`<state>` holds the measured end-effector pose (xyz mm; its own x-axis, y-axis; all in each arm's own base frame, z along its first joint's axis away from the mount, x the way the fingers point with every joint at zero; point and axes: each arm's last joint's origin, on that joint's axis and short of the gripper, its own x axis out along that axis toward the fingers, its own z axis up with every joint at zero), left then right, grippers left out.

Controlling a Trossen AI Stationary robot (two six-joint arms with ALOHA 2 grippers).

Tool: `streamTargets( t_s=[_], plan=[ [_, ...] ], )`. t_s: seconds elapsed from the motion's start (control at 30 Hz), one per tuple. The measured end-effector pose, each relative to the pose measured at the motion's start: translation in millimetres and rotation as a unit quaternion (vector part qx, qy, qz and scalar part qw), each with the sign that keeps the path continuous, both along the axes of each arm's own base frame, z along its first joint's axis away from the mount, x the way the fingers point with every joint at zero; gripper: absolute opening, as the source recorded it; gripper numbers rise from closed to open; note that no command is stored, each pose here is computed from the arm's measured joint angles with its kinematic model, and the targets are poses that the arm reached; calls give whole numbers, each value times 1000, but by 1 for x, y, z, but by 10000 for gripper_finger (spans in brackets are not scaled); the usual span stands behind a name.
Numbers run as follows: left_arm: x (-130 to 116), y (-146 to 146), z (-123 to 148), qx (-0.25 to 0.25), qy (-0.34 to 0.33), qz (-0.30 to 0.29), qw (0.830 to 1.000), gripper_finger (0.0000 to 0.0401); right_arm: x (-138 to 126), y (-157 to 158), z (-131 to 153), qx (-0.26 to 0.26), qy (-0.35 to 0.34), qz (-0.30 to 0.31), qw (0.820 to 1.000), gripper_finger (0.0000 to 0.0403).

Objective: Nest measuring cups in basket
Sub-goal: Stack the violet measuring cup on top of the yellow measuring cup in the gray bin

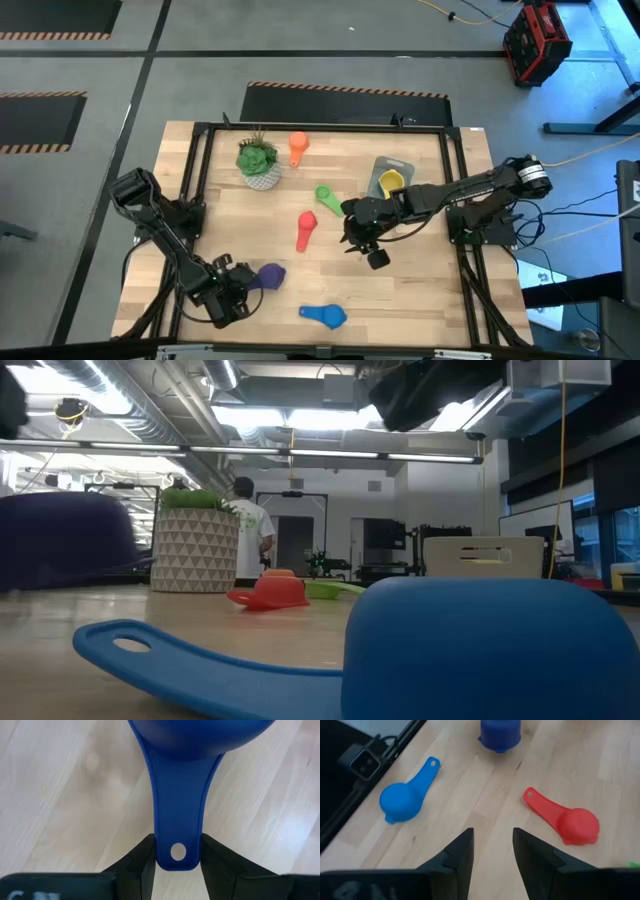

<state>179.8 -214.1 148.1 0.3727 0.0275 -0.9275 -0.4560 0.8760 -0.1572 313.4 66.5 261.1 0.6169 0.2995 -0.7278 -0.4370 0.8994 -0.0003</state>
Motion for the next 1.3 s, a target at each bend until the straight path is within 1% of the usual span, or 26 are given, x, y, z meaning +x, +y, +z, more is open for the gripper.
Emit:
streamTargets(
  t_s=[0.13, 0.3, 0.47, 0.57, 0.63, 0.8, 0.87, 0.93, 1.03, 1.17, 1.3],
  plan=[
    [12, 4, 2, -3, -29, -5, 1000, 122, -13, -3, 14, -16, -10, 17, 1000, 141],
    [38, 13, 7, 1, -91, -27, 996, 122, -30, -6, 31, -32, -29, 28, 999, 141],
    [67, 26, 15, 17, -161, -59, 985, 122, -46, -10, 50, -45, -61, 36, 996, 141],
    [85, 36, 22, 42, -212, -78, 973, 122, -63, -14, 61, -69, -74, 46, 994, 141],
    [97, 44, 28, 62, -248, -89, 963, 122, -77, -17, 69, -97, -77, 37, 992, 141],
    [124, 64, 46, 97, -342, -110, 928, 122, -114, -27, 87, -168, -88, -23, 982, 141],
    [133, 72, 54, 111, -378, -111, 912, 122, -125, -29, 95, -190, -112, -48, 974, 141],
    [140, 80, 62, 124, -413, -112, 895, 122, -133, -31, 102, -217, -138, -55, 965, 141],
    [148, 91, 73, 140, -459, -112, 870, 122, -137, -32, 112, -239, -183, -51, 952, 141],
    [155, 102, 86, 150, -512, -118, 838, 122, -133, -31, 123, -263, -244, -36, 933, 141],
    [158, 110, 94, 150, -548, -122, 814, 122, -125, -29, 133, -286, -302, -26, 909, 141]
  ],
)
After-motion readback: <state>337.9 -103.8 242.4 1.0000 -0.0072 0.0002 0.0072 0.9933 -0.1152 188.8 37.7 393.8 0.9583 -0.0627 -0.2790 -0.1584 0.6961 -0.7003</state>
